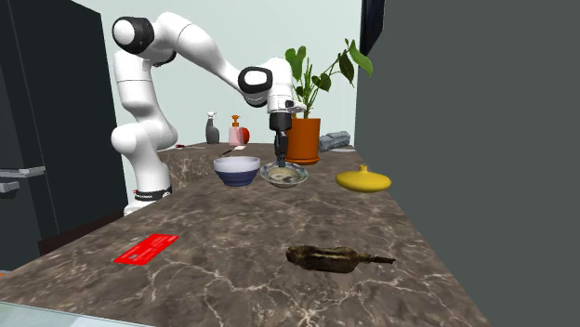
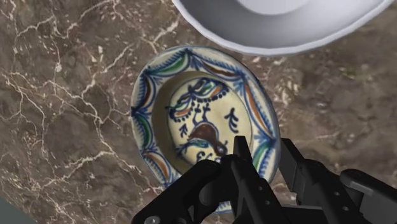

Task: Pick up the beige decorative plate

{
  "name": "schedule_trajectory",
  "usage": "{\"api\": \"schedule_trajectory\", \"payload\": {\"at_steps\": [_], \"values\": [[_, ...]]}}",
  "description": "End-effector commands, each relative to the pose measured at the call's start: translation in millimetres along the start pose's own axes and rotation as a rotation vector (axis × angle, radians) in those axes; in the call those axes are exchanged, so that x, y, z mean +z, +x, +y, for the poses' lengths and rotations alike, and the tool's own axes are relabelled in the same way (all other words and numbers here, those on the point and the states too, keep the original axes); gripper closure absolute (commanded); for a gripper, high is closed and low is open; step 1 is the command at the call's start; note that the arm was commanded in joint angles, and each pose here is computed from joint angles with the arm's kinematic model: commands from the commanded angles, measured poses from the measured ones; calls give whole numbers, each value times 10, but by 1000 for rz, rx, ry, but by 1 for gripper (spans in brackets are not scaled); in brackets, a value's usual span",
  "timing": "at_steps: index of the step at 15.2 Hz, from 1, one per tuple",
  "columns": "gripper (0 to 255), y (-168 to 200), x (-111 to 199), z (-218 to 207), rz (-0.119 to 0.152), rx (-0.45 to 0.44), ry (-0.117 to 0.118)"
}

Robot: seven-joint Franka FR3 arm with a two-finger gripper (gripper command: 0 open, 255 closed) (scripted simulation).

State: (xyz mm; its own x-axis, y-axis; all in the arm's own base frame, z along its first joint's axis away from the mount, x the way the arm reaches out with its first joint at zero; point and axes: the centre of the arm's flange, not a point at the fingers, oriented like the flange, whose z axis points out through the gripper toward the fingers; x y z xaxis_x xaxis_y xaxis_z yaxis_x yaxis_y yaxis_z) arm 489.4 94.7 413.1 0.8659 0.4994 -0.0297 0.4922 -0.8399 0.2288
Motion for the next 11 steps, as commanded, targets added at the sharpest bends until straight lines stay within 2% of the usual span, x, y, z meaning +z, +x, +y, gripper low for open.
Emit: {"api": "schedule_trajectory", "payload": {"at_steps": [1,9,11], "values": [[255,6,-104,27,-1,0,1],[255,-7,-515,124,-1,0,1],[255,-7,-522,126,-1,0,1]]}}
